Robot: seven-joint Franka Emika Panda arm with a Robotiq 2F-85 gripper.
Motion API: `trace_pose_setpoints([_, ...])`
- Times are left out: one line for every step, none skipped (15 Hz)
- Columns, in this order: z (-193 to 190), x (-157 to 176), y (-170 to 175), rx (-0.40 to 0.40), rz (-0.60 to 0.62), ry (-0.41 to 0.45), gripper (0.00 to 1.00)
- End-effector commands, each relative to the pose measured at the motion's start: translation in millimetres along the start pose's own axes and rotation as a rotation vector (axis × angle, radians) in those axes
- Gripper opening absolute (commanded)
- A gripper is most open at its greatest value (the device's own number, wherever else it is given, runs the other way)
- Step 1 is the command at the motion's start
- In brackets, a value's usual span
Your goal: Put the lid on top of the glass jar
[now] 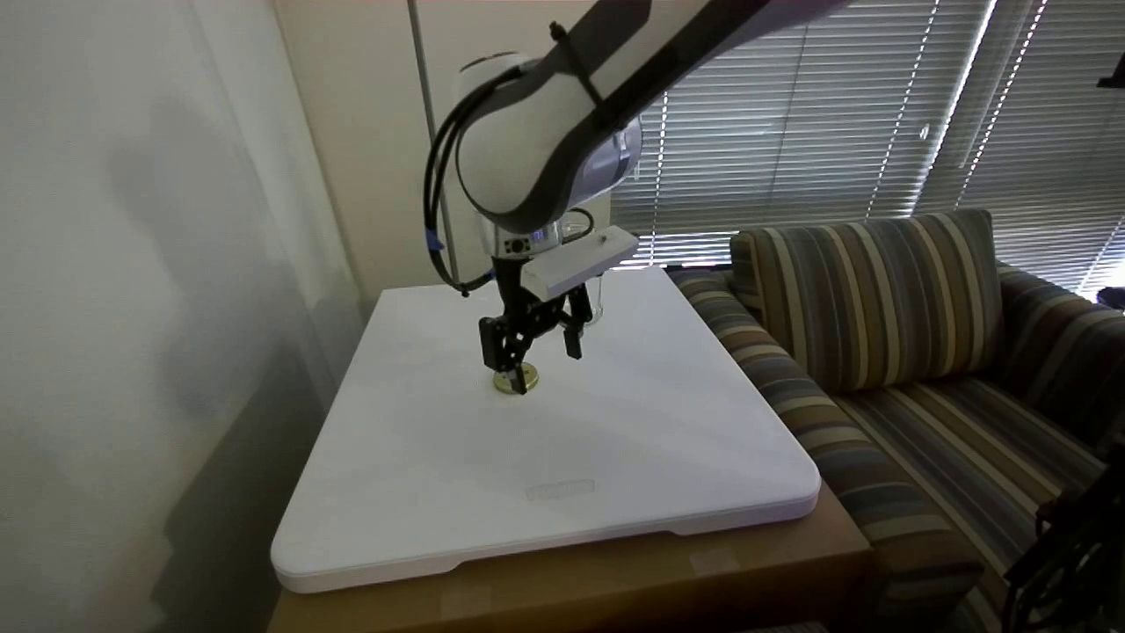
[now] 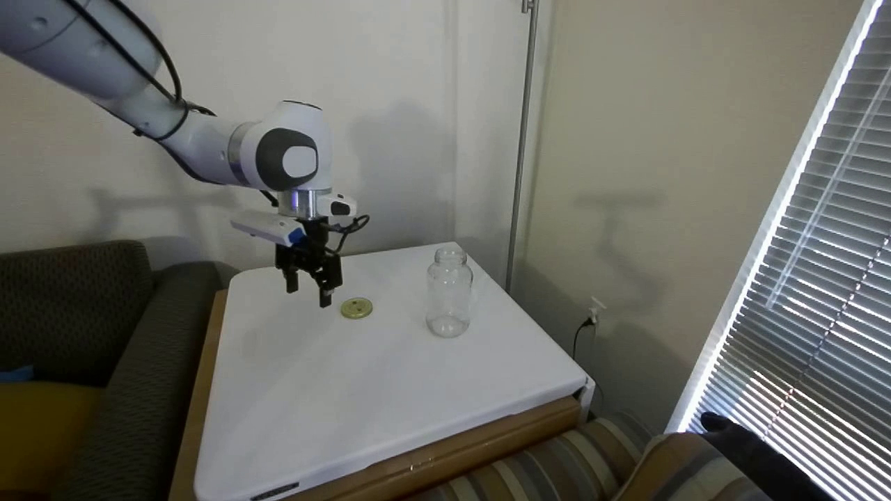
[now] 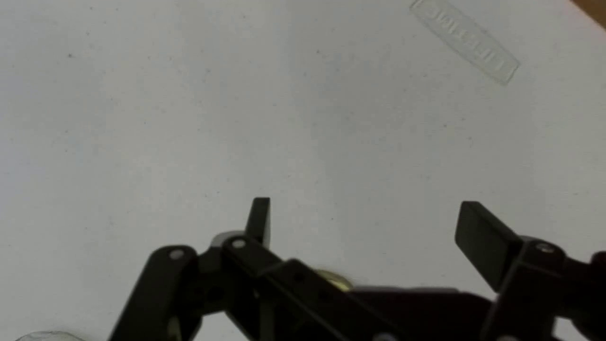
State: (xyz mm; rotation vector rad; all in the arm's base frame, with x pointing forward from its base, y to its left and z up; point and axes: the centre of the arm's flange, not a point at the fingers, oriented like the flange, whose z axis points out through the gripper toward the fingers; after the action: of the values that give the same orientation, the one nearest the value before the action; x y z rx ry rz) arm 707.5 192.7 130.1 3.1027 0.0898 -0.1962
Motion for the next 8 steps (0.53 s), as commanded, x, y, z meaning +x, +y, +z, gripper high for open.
trace_pose_setpoints([8, 42, 13, 0.003, 0.036, 0.016, 1.0])
trace_pose_setpoints([10, 44, 14, 0.011, 0.047, 0.028, 1.0])
trace_pose_setpoints([15, 44, 13, 0.021, 0.055, 0.043, 1.0])
trace_pose_setpoints([20, 48, 13, 0.029, 0.064, 0.051, 1.0])
trace_pose_setpoints([24, 50, 12, 0.035, 0.076, 0.058, 1.0])
trace_pose_setpoints([29, 51, 9, 0.037, 0.087, 0.067, 1.0])
trace_pose_setpoints([35, 51, 7, 0.03, 0.098, 0.088, 1.0])
trace_pose_setpoints([38, 53, 5, 0.025, 0.11, 0.107, 1.0])
